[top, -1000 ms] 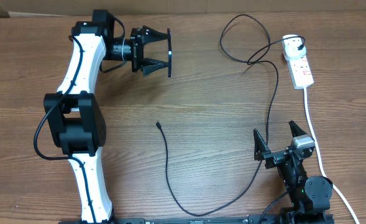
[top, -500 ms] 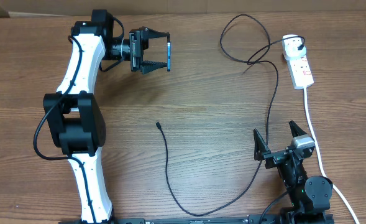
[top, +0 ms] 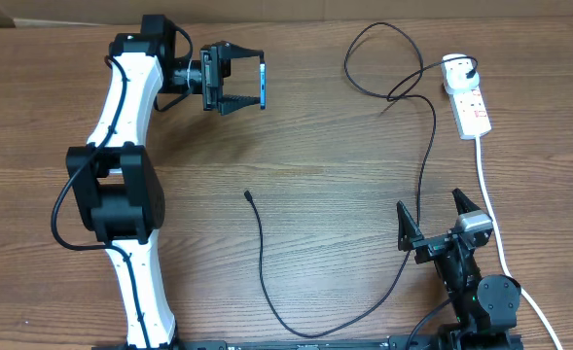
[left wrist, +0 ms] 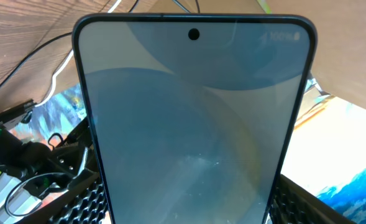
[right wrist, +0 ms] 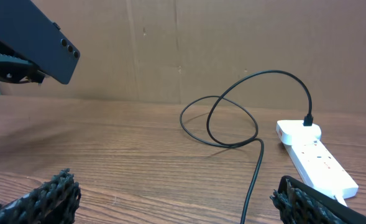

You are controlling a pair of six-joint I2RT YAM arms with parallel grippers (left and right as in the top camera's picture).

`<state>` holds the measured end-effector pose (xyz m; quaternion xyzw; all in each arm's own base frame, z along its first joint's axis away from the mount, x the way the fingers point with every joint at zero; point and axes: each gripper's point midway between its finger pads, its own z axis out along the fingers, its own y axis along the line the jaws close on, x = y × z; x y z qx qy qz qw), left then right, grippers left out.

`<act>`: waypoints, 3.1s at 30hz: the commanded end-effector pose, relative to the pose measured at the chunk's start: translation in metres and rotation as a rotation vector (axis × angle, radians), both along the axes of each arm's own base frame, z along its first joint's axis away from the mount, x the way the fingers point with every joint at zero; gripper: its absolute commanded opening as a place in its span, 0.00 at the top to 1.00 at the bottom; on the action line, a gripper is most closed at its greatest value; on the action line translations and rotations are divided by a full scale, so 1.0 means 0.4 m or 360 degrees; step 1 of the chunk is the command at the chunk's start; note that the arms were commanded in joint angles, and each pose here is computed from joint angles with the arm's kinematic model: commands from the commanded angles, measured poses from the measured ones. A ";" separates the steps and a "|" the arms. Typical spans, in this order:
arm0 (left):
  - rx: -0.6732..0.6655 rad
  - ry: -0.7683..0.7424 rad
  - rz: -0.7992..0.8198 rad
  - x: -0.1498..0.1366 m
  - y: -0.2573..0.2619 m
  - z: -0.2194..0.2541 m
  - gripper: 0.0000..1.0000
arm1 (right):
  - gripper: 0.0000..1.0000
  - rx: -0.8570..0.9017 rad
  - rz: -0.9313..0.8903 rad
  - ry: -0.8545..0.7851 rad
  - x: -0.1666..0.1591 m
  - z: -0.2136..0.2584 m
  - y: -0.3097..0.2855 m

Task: Plug charger to phone and switch on socket
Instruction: 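Hold the phone upright in the left gripper above the table, then raise the right arm and move the right gripper toward the held phone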

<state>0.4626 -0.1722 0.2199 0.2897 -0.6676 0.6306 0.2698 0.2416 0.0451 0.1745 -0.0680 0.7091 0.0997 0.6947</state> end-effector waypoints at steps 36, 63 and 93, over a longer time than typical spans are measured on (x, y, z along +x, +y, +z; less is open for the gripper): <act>-0.0104 -0.0160 0.0021 0.017 0.026 0.044 0.28 | 0.00 -0.0008 -0.0033 -0.0011 0.002 -0.003 -0.008; 0.0663 -0.0286 0.0102 0.070 0.061 -0.149 0.30 | 0.00 0.0112 0.0180 -0.0085 -0.015 0.038 0.047; 0.0235 -0.0288 0.0050 0.051 0.022 -0.042 0.28 | 0.00 0.0156 0.0623 0.0207 0.153 0.560 0.170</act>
